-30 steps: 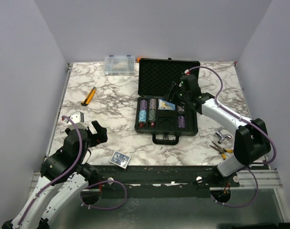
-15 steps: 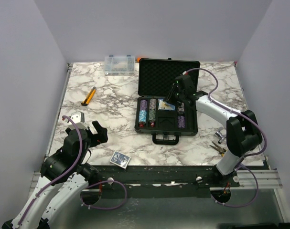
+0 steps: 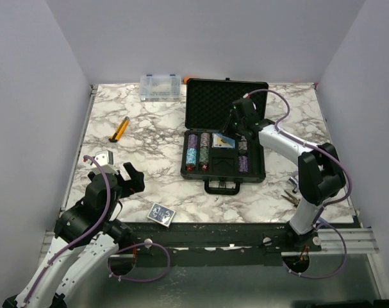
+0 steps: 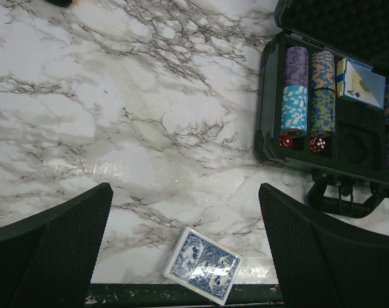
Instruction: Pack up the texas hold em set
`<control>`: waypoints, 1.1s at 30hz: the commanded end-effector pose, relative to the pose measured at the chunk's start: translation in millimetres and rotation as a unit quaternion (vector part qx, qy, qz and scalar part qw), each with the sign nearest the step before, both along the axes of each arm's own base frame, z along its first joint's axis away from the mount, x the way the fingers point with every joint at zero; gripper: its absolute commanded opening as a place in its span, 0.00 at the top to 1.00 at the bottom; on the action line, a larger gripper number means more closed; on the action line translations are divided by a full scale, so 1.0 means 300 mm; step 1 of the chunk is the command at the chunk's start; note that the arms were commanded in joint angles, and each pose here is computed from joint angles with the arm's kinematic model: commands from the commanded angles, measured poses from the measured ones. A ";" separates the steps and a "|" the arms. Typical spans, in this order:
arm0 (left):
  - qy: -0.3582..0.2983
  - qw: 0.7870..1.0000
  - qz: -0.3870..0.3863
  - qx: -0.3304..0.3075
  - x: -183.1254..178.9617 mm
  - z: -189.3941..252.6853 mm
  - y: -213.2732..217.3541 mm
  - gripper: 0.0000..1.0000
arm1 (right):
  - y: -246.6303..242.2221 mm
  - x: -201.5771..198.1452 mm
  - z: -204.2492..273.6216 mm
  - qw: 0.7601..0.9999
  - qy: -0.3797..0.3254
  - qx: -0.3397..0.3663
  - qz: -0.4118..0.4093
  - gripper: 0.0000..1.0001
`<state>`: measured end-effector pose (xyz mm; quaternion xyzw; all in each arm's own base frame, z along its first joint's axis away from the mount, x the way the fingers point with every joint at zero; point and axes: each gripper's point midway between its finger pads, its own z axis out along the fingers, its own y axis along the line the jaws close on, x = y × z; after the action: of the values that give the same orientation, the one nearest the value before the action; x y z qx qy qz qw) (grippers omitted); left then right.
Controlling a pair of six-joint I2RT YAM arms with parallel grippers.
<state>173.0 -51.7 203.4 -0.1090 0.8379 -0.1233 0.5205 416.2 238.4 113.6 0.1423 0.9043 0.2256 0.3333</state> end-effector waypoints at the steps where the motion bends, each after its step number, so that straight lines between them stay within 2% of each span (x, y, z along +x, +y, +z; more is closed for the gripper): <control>1: 0.004 1.000 -0.010 0.004 0.001 -0.013 -0.011 0.05 | -0.016 0.020 -0.028 1.000 0.004 -0.015 -0.017 0.71; 17: 0.002 1.000 -0.009 0.002 -0.001 -0.011 -0.010 0.05 | -0.050 -0.023 -0.176 0.998 0.042 -0.050 -0.013 0.71; 28: 0.011 1.000 -0.014 0.007 0.004 -0.019 -0.017 0.05 | -0.092 -0.124 -0.312 0.994 0.089 -0.068 -0.009 0.72; 33: 0.009 1.000 -0.013 0.006 0.004 -0.016 -0.016 0.05 | -0.110 -0.149 -0.322 0.993 0.090 -0.075 -0.005 0.72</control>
<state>174.4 -53.3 201.1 -0.1054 0.8420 -0.1200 0.5153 417.1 234.8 81.9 0.1448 0.8996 0.2234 0.3461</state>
